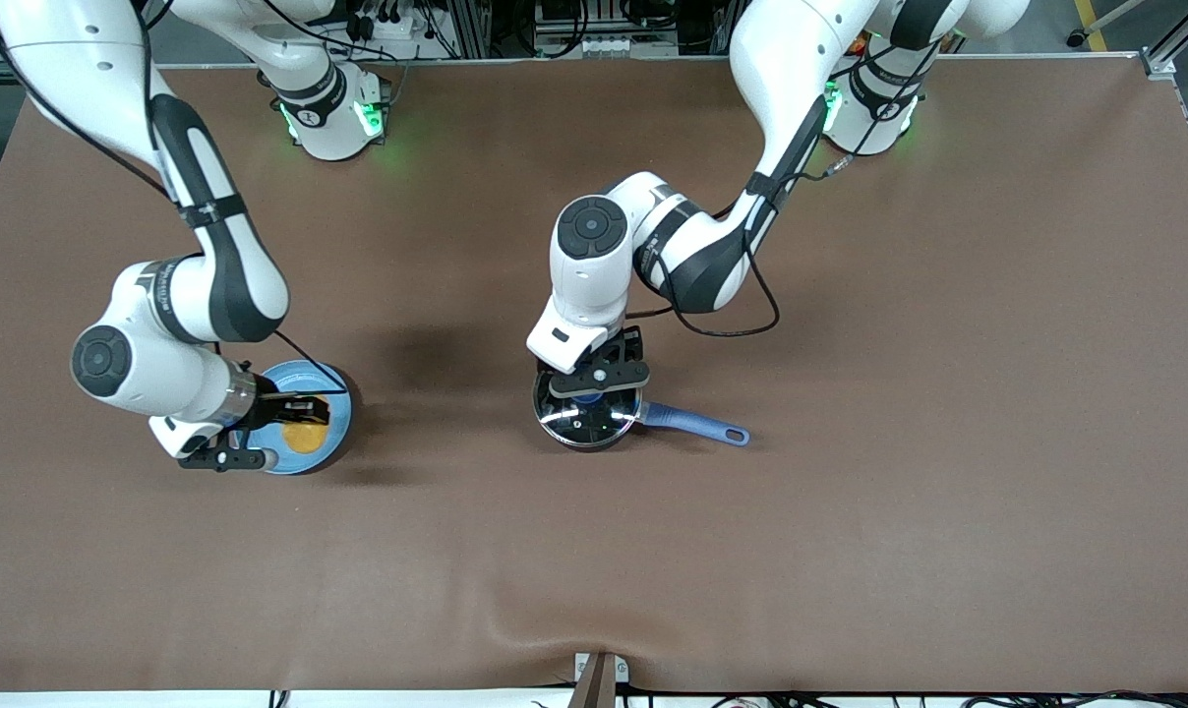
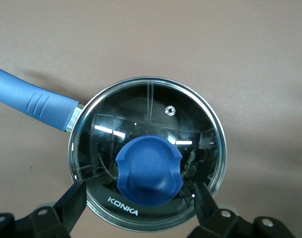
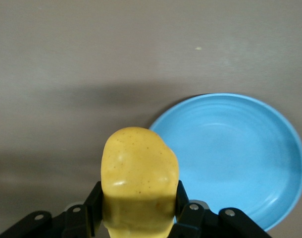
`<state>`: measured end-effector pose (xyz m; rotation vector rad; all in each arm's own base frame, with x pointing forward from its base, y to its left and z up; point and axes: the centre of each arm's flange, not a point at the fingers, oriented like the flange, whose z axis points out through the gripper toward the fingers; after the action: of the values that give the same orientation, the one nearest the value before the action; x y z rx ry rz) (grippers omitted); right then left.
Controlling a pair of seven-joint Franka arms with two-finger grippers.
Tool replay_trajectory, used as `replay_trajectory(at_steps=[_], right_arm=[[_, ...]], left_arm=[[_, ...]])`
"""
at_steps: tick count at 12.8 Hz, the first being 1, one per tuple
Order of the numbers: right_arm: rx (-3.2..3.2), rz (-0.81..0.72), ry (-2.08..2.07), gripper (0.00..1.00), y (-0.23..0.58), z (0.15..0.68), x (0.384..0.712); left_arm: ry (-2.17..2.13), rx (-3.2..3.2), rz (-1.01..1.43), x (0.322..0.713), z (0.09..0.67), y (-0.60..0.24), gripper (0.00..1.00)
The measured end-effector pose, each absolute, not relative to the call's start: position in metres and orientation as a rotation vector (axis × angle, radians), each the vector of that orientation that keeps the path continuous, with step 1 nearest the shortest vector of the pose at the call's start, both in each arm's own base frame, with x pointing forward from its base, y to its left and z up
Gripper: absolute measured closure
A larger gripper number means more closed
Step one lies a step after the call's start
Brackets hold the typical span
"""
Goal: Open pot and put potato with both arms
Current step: 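Lift the glass lid with the left gripper while the right gripper carries potato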
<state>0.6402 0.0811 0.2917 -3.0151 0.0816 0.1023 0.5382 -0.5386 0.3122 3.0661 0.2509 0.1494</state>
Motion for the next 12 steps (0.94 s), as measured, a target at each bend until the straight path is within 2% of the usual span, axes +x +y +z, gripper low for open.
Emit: replay_trajectory(at_steps=[1, 9, 12], right_arm=[[-3.014, 0.091, 0.115, 0.41, 0.1, 0.298, 0.642], [-2.95, 0.014, 0.254, 0.41, 0.208, 0.353, 0.646], [-2.9, 0.008, 0.241, 0.41, 0.242, 0.367, 0.641]], left_arm=[[0.255, 3.063, 0.153, 0.539, 0.309, -0.539, 0.14], [0.263, 3.038, 0.197, 0.547, 0.292, -0.538, 0.14], [0.267, 3.036, 0.207, 0.55, 0.29, -0.537, 0.17]])
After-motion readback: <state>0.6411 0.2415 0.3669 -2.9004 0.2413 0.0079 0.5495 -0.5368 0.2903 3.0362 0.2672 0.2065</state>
